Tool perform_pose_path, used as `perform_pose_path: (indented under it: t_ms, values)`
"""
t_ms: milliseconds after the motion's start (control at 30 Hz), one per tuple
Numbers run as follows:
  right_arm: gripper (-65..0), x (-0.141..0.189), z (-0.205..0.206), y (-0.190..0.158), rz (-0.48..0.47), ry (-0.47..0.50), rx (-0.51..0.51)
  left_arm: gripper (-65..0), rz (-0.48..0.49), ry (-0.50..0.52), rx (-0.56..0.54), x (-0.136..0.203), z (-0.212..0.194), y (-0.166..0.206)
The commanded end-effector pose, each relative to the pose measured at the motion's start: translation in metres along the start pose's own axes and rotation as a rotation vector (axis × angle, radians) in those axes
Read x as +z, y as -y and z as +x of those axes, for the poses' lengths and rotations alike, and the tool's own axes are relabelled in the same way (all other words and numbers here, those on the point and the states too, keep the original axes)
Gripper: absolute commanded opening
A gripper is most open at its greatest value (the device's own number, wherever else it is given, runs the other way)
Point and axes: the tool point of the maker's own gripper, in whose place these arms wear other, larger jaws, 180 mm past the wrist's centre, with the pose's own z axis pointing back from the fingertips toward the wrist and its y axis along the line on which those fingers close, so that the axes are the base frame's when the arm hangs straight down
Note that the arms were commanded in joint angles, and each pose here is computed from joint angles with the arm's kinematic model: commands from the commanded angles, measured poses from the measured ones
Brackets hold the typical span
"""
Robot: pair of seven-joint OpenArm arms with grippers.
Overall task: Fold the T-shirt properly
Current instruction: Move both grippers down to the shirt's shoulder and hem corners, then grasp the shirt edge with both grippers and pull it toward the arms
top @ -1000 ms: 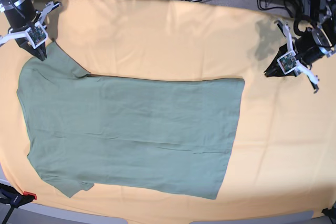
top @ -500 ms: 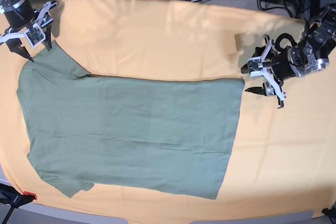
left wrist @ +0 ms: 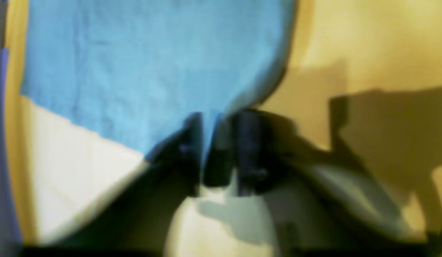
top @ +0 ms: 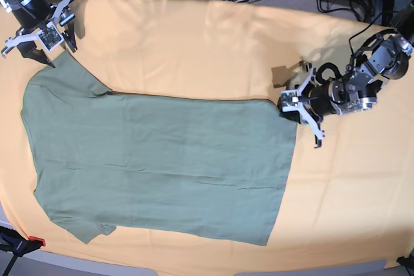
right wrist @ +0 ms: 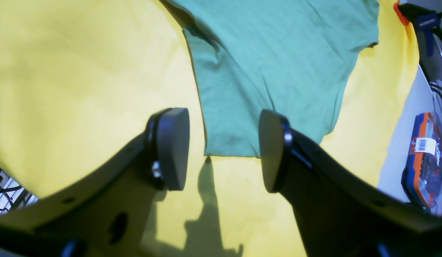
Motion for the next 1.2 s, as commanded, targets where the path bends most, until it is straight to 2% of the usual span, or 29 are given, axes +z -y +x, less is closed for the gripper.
perform_pose_path:
  t_ms: [0, 67, 133, 333, 500, 633, 800, 933, 1100, 1167]
  values:
    - [-31.5, 0.002, 0.007, 0.005, -0.008, 0.027, 0.016, -65.0, 0.043, 0.011, -0.006, 0.007, 0.002, -0.017]
    - [-31.4, 0.000, 0.005, 0.000, 0.020, 0.035, 0.019, -65.0, 0.043, 0.009, -0.006, 0.008, 0.002, -0.017]
    - [-28.4, -0.003, -0.002, -0.003, 0.044, 0.036, 0.017, -65.0, 0.044, 0.007, -0.006, 0.008, 0.001, -0.018]
    - [-27.5, -0.026, -0.037, 0.001, 0.070, -0.046, -0.005, -65.0, 0.042, 0.006, -0.001, 0.008, 0.000, -0.017]
    - [-27.5, -0.047, -0.049, -0.016, 0.125, -0.086, -0.028, -65.0, 0.043, 0.007, -0.001, 0.008, 0.001, -0.017]
    - [-27.5, -0.060, -0.061, -0.024, 0.150, -0.134, 0.042, -65.0, 0.043, 0.007, 0.001, 0.008, 0.001, -0.017]
    - [-27.5, -0.073, -0.089, -0.003, 0.087, -0.231, 0.141, -65.0, 0.042, 0.005, 0.001, 0.008, 0.000, -0.017]
    - [-27.5, -0.072, -0.112, 0.009, 0.077, -0.319, 0.165, -65.0, 0.042, 0.004, 0.001, 0.008, 0.000, -0.017]
    - [-27.8, -0.069, -0.116, 0.001, 0.144, -0.331, 0.181, -65.0, 0.042, 0.009, 0.004, 0.008, 0.001, -0.017]
    - [-31.2, -0.069, -0.115, -0.001, 0.153, -0.323, 0.165, -65.0, 0.041, 0.012, 0.012, 0.008, 0.001, -0.017]
